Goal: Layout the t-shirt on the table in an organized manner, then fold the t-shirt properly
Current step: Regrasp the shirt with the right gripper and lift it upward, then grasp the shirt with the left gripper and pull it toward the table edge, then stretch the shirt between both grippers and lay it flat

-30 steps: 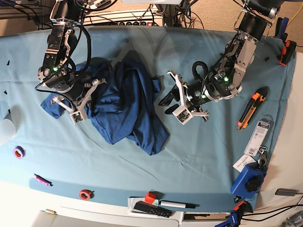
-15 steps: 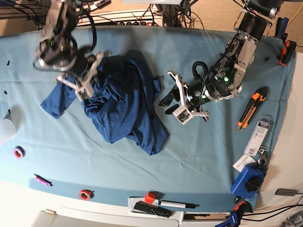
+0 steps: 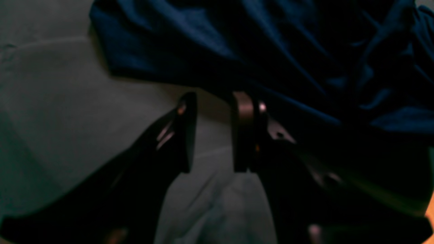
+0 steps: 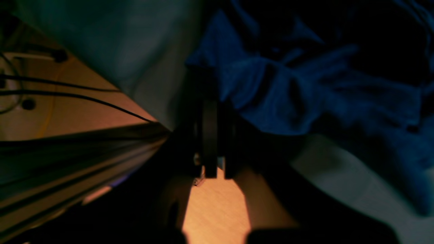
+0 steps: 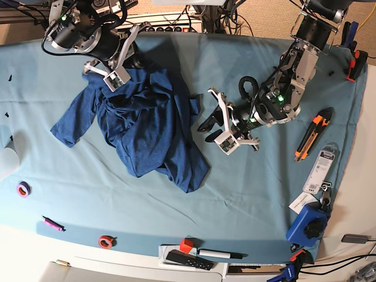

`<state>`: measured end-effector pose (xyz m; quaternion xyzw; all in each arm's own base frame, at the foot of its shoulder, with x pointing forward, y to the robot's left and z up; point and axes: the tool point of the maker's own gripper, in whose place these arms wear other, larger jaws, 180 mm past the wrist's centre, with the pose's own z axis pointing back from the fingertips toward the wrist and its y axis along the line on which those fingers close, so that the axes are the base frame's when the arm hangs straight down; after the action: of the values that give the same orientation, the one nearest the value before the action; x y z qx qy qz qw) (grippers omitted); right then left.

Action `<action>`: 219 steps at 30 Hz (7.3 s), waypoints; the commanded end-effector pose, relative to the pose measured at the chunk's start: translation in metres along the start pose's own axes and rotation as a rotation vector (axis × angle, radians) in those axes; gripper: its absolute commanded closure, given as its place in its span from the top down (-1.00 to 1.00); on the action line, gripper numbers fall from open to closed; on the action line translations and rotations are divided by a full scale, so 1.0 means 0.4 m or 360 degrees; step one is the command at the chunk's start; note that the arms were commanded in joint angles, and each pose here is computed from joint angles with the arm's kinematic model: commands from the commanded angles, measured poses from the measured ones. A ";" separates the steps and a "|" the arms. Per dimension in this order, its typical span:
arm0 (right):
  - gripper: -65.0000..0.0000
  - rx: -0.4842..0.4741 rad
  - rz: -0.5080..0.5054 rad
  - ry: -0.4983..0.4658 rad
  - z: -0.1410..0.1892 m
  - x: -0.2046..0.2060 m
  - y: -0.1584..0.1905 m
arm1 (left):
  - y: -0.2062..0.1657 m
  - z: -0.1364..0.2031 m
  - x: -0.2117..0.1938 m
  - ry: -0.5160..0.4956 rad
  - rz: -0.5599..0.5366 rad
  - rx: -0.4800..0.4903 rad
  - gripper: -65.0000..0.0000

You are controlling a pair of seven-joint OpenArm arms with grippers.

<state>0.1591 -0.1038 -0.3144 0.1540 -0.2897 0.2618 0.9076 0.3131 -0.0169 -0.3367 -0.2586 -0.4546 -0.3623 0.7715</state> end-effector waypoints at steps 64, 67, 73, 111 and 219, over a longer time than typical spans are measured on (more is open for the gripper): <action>-1.00 -0.0378 -0.0020 -0.0348 -0.021 0.241 -0.205 | 0.012 0.005 0.052 -0.0116 -0.0023 0.0009 -0.42; -1.00 -0.0379 0.0016 -0.0330 0.006 0.210 -0.161 | 0.012 0.006 0.052 -0.0115 -0.0023 0.0008 -0.42; -1.00 -0.0303 -0.0039 -0.0137 0.002 0.098 -0.103 | 0.012 0.005 0.053 -0.0116 -0.0023 0.0008 -0.42; -1.00 -0.0196 -0.0080 -0.0130 -0.004 0.073 -0.063 | -0.015 -0.285 0.190 0.0043 0.0738 -0.0515 -0.07; -0.10 -0.0681 -0.0250 -0.0616 -0.120 0.410 -0.498 | 0.539 -0.027 0.300 -0.0547 0.0842 0.0255 -1.00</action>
<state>0.3967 -0.1813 -0.2985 0.0303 -0.4637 0.0872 0.8812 0.5149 0.0646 -0.2845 -0.3560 -0.4882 -0.0596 0.7946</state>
